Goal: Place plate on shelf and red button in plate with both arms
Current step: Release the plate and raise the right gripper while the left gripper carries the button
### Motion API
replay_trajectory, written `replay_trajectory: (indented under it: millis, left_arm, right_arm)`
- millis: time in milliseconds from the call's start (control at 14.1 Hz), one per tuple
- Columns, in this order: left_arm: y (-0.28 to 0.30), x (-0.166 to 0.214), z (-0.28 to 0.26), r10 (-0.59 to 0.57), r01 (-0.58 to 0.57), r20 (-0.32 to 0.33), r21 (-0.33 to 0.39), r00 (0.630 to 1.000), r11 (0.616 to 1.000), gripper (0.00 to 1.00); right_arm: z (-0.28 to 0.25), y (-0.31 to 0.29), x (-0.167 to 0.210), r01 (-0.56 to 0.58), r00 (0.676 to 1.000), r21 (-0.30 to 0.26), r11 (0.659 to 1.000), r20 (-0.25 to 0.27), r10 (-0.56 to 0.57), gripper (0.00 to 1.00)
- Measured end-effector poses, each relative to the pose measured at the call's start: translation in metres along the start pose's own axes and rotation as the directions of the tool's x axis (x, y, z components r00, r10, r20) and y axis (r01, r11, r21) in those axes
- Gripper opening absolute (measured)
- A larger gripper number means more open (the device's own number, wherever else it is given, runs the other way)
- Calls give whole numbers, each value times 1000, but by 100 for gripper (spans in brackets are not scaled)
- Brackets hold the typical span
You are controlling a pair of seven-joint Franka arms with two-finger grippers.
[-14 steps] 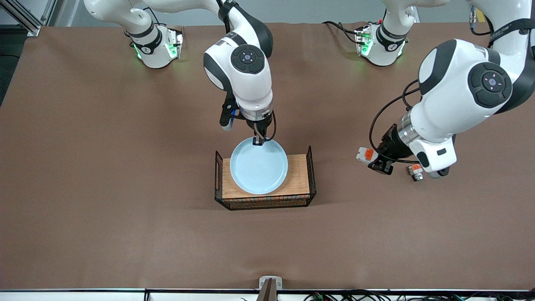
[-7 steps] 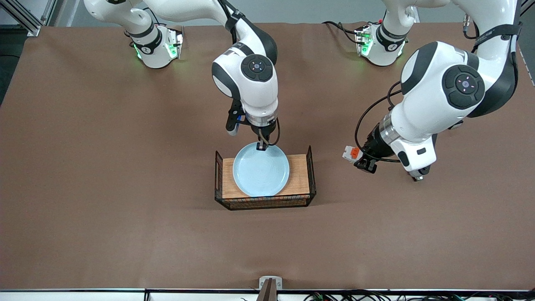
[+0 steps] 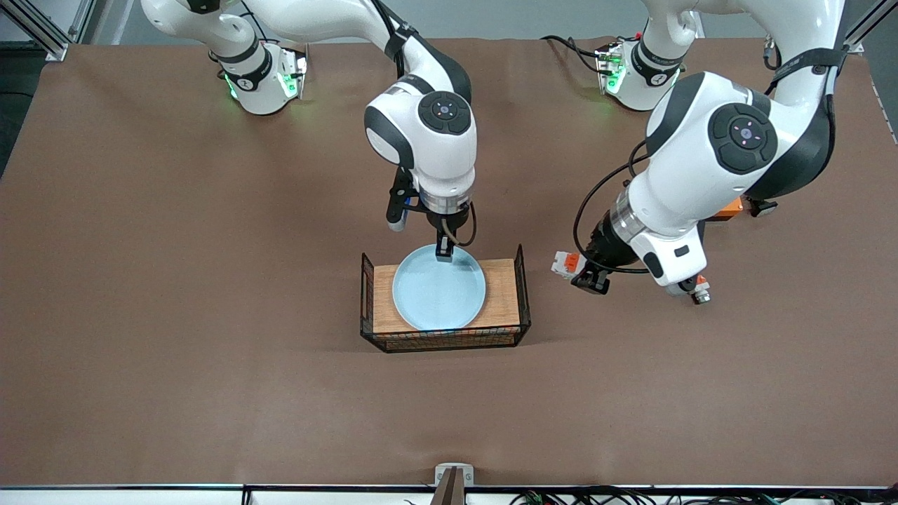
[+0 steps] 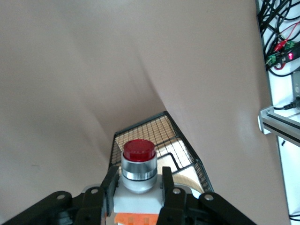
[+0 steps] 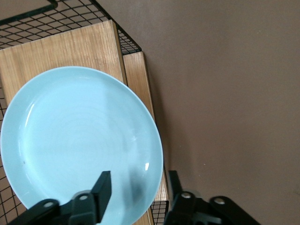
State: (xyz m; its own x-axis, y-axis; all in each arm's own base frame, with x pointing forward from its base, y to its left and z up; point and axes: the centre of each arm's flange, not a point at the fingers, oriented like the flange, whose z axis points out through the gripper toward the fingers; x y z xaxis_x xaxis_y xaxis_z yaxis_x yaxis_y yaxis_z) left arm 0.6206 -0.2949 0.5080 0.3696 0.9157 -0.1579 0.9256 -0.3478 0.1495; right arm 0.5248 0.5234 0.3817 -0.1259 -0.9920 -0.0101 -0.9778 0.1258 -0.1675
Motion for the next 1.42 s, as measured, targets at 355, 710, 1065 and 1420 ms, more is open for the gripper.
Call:
replay_trajectory:
  millis: [355,710,1065,1420]
  left_arm:
    - [6,-16,6,-40,40,13,-48,999,998,41]
    - [8,-40,22,-76,77,30,-55,997,996,41]
    - [16,-64,54,-127,129,51,-42,991,991,41]
    - [29,-91,69,-175,178,65,-45,982,983,41]
  right_arm:
    - [-10,-4,-1,11,1000,3,1000,-3,-11,96]
    - [-29,-18,17,182,983,-118,976,-15,-185,100]
    - [-61,-51,58,379,925,-243,893,57,-377,100]
    - [-107,-95,135,623,781,-262,737,149,-607,100]
